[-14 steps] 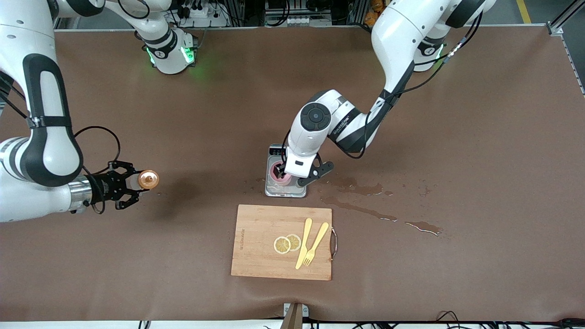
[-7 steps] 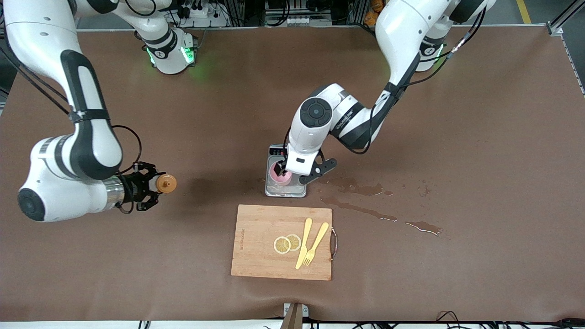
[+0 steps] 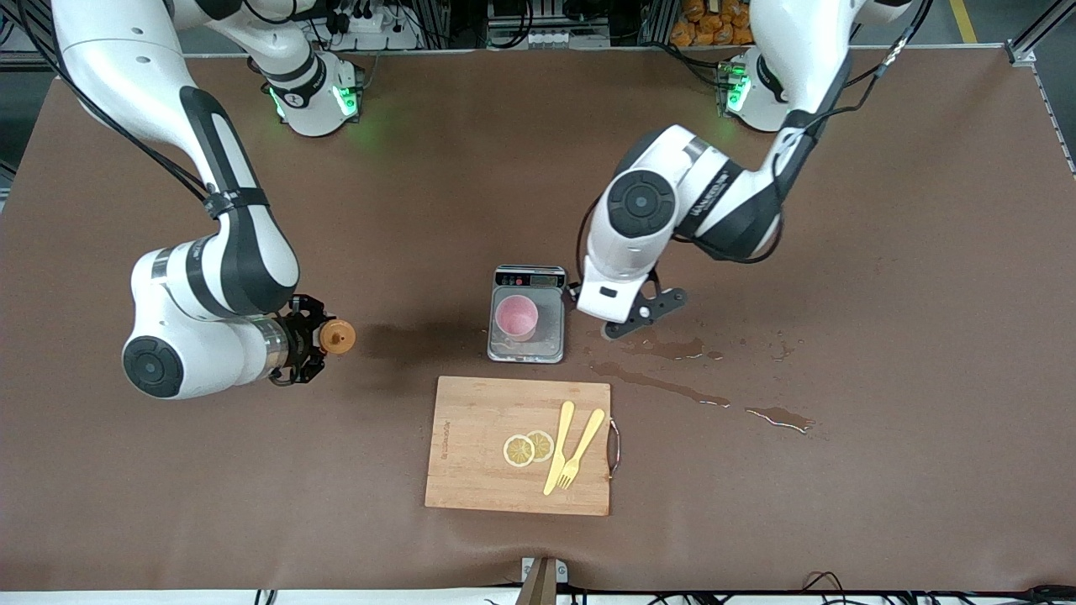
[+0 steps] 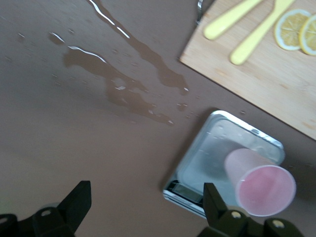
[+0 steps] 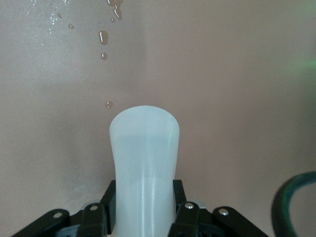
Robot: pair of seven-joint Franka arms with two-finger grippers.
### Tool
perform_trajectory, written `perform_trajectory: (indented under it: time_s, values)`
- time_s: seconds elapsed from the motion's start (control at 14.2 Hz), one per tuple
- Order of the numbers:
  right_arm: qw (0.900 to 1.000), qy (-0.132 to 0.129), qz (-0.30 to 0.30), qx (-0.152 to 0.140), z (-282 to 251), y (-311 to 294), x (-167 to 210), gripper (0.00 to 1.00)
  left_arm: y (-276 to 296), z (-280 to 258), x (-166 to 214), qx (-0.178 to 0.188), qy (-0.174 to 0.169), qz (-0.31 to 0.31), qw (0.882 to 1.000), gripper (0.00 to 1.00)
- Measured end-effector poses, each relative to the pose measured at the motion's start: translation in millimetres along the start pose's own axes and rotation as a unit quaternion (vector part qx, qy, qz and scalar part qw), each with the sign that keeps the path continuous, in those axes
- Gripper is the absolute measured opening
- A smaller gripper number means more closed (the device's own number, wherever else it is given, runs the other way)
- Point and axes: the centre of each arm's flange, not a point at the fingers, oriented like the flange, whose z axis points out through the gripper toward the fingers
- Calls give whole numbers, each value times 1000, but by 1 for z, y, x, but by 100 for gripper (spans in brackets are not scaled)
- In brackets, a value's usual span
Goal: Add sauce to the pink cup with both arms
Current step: 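Release the cup and raise the left gripper while the right gripper carries the bottle over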
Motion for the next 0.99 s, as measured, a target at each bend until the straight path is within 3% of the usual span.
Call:
perform_trajectory:
  time_s: [0.14,0.42,0.99]
  values:
    - [1000,21,2,3,2,2,-5,42,-22,-16,19,10,-6,18,1000,100]
    - [993,114,-11,4,19,21,-57,38,-62,-41,50,16,-23,45,999,100]
    - [961,275,-14,-17,59,86,-150,37,-114,-78,79,13,-49,78,996,100]
